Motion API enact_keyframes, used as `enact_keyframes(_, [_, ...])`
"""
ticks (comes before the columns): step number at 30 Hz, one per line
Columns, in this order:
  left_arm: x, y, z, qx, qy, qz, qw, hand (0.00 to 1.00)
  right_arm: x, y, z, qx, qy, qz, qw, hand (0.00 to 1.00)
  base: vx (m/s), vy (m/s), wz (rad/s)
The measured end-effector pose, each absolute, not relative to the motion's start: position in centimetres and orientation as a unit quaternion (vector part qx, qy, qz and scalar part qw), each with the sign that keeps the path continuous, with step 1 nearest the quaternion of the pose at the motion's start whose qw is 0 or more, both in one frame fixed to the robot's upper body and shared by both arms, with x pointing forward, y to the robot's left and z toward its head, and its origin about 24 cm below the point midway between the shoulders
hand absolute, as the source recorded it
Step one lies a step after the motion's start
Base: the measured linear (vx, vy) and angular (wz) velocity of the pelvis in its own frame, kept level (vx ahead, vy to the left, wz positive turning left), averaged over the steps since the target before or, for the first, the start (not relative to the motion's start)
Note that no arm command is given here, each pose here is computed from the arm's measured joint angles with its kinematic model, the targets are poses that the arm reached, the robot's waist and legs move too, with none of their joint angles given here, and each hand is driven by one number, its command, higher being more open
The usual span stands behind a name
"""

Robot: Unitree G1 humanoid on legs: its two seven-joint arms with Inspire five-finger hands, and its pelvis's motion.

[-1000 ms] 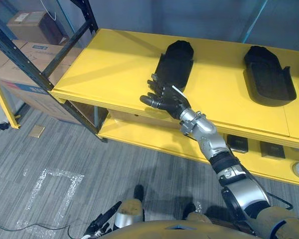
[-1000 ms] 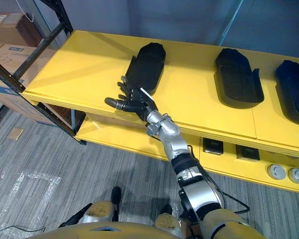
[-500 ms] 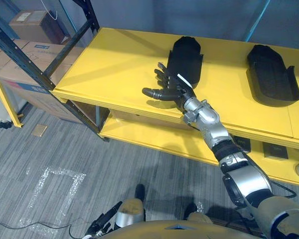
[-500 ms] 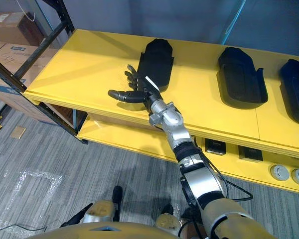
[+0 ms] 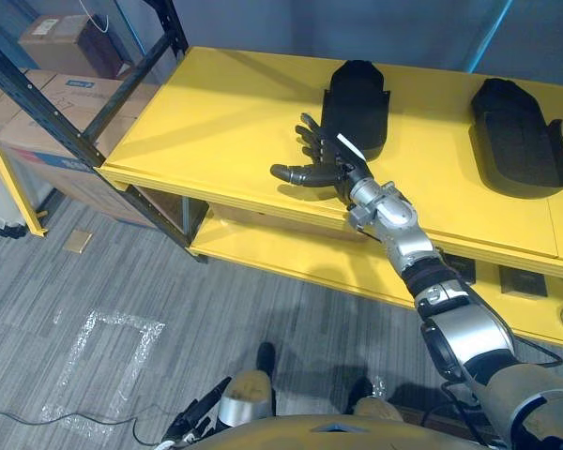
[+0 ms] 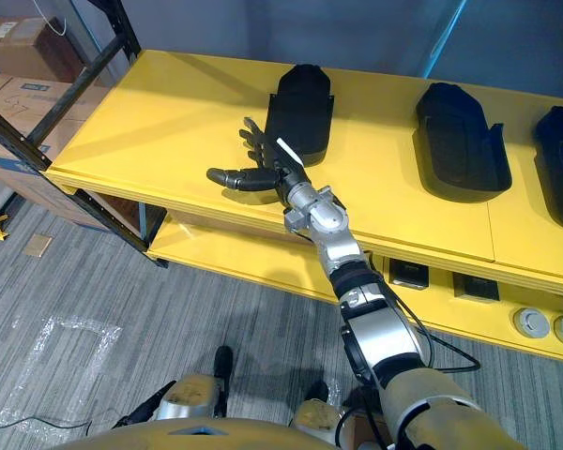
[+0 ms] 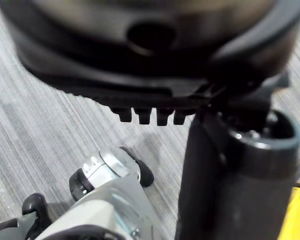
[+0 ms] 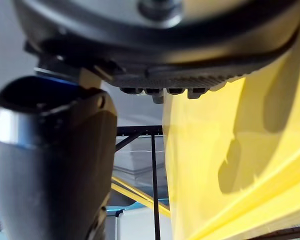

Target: Walk over and take three plastic housings, then place them on the shelf

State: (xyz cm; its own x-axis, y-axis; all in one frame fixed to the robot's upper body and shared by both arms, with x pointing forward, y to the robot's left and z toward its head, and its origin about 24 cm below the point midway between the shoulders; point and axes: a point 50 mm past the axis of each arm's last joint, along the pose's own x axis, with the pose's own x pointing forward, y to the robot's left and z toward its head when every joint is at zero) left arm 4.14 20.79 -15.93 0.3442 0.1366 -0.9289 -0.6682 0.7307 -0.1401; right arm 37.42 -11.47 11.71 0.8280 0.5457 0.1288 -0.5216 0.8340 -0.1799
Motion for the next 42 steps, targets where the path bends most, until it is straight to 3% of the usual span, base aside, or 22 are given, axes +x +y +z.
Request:
enact_keyframes(4, [4.2, 21.0, -15.9, -0.261, 0.508, 0.261, 0.778, 1.0, 36.7, -9.7, 12.3, -0.078, -0.1, 0.348, 0.929, 1.0, 0.0, 0.0, -0.04])
enact_keyframes(8, [4.5, 21.4, -15.8, -0.262, 0.502, 0.264, 0.781, 1.0, 34.3, -6.1, 16.9, -0.093, -0.204, 0.43, 0.874, 1.0, 0.01, -0.014, -0.13])
enact_keyframes(12, [4.4, 21.8, -15.7, -0.266, 0.495, 0.273, 0.781, 1.0, 32.3, -5.0, 20.7, -0.083, -0.296, 0.433, 0.847, 1.0, 0.02, -0.036, -0.11])
enact_keyframes(16, [4.3, 22.1, -15.7, -0.268, 0.491, 0.283, 0.779, 1.0, 31.5, -7.3, 21.9, -0.01, -0.333, 0.329, 0.884, 1.0, 0.01, -0.008, -0.19])
enact_keyframes(20, [4.0, 22.3, -15.8, -0.26, 0.494, 0.294, 0.776, 1.0, 32.1, -10.2, 20.0, -0.086, -0.316, 0.149, 0.933, 1.0, -0.03, 0.009, -0.24])
enact_keyframes(25, [3.8, 22.2, -15.9, -0.257, 0.498, 0.298, 0.772, 1.0, 32.8, -12.0, 17.9, -0.114, -0.25, 0.043, 0.96, 1.0, -0.01, 0.006, -0.1])
enact_keyframes(31, [3.7, 22.2, -15.9, -0.255, 0.503, 0.297, 0.77, 1.0, 33.5, -12.3, 14.7, -0.109, -0.16, 0.041, 0.98, 1.0, 0.0, 0.002, 0.01])
enact_keyframes(42, [3.7, 22.1, -16.0, -0.261, 0.51, 0.291, 0.767, 1.0, 32.8, -11.1, 10.1, -0.092, -0.042, 0.122, 0.987, 1.0, 0.0, 0.003, 0.02])
